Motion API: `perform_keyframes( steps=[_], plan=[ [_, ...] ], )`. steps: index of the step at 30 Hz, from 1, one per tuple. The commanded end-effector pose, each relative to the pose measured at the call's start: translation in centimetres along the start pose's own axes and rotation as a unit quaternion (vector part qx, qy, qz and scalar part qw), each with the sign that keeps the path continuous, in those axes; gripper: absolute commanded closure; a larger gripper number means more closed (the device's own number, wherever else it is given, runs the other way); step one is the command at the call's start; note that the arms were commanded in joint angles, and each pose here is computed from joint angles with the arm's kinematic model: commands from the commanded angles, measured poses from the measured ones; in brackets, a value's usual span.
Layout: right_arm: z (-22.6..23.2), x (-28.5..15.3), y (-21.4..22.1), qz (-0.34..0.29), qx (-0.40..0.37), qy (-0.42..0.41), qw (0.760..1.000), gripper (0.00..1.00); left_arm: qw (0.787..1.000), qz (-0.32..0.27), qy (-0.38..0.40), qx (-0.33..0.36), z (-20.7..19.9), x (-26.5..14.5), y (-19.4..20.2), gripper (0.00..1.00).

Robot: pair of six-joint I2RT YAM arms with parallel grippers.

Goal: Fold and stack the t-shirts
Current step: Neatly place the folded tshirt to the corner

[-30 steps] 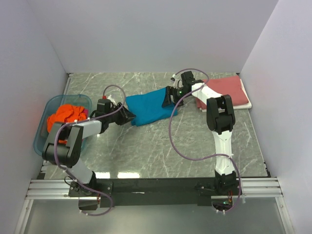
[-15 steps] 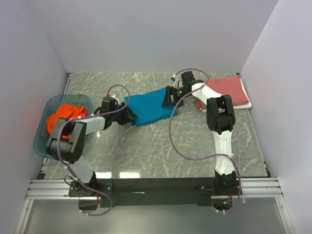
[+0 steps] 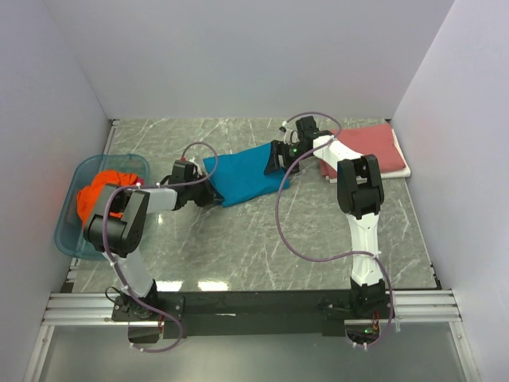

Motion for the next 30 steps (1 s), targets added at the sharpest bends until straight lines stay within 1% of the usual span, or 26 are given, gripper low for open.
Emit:
perform_keyframes(
  steps=[1, 9, 15, 18, 19, 20, 21, 22, 24, 25, 26, 27, 29, 30],
  plan=[
    [-1.2, 0.9, 1.9, 0.032, 0.023, 0.022, 0.999, 0.21, 0.999, -0.011, 0.036, 0.023, -1.7, 0.0, -0.8, 1.00],
    [-1.8, 0.9, 2.1, 0.034, 0.028, 0.034, 0.998, 0.22, 0.998, -0.037, 0.025, 0.046, -2.3, -2.3, -0.8, 1.00],
    [-2.1, 0.7, 2.3, 0.034, 0.031, 0.037, 0.998, 0.23, 0.999, -0.038, 0.003, 0.037, -0.7, -2.1, -0.2, 0.99],
    [-1.9, 0.5, 2.2, 0.034, 0.027, 0.030, 0.999, 0.23, 0.999, -0.040, -0.009, 0.031, 0.0, -1.9, -0.1, 0.90],
    [-1.9, 0.5, 2.2, 0.035, 0.027, 0.028, 0.999, 0.22, 0.999, -0.043, -0.013, 0.030, 0.3, -2.0, 0.0, 0.81],
    [-1.9, 0.4, 2.0, 0.033, 0.025, 0.029, 0.999, 0.22, 0.998, -0.052, -0.014, 0.032, 0.3, -2.2, -0.1, 0.77],
    [-1.8, 0.4, 2.0, 0.033, 0.023, 0.028, 0.999, 0.21, 0.997, -0.073, -0.010, 0.038, -0.2, -3.0, -0.4, 0.74],
    [-1.8, 0.4, 2.0, 0.034, 0.024, 0.029, 0.999, 0.21, 0.996, -0.083, -0.014, 0.041, 0.0, -3.4, -0.3, 0.66],
    [-1.8, 0.5, 2.0, 0.036, 0.021, 0.030, 0.999, 0.21, 0.991, -0.120, 0.001, 0.056, -1.2, -5.3, -0.6, 0.58],
    [-1.8, 0.7, 2.2, 0.041, 0.022, 0.030, 0.998, 0.21, 0.988, -0.139, -0.007, 0.062, -1.1, -5.9, -0.6, 0.51],
    [-1.6, 1.0, 2.2, 0.043, 0.020, 0.030, 0.998, 0.21, 0.986, -0.153, -0.006, 0.067, -1.3, -6.7, -0.6, 0.48],
    [-1.5, 1.0, 2.2, 0.045, 0.019, 0.030, 0.998, 0.21, 0.981, -0.179, 0.011, 0.077, -2.3, -8.2, -0.8, 0.47],
    [-1.2, 1.5, 2.3, 0.052, 0.014, 0.035, 0.998, 0.21, 0.975, -0.208, -0.001, 0.081, -2.3, -9.7, -0.7, 0.43],
    [-1.1, 1.7, 2.3, 0.054, 0.009, 0.037, 0.998, 0.21, 0.969, -0.231, 0.016, 0.087, -3.1, -11.4, -0.7, 0.41]
  ],
)
Point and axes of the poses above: each gripper's point midway between its finger pads, its own x axis out along the fingers, its own z axis along the line the jaws close on, y = z × x, the point moved 10 cm from there along -x, back along the fingers, and after that the axes turned 13 degrees about -x, right-handed, at the moved point
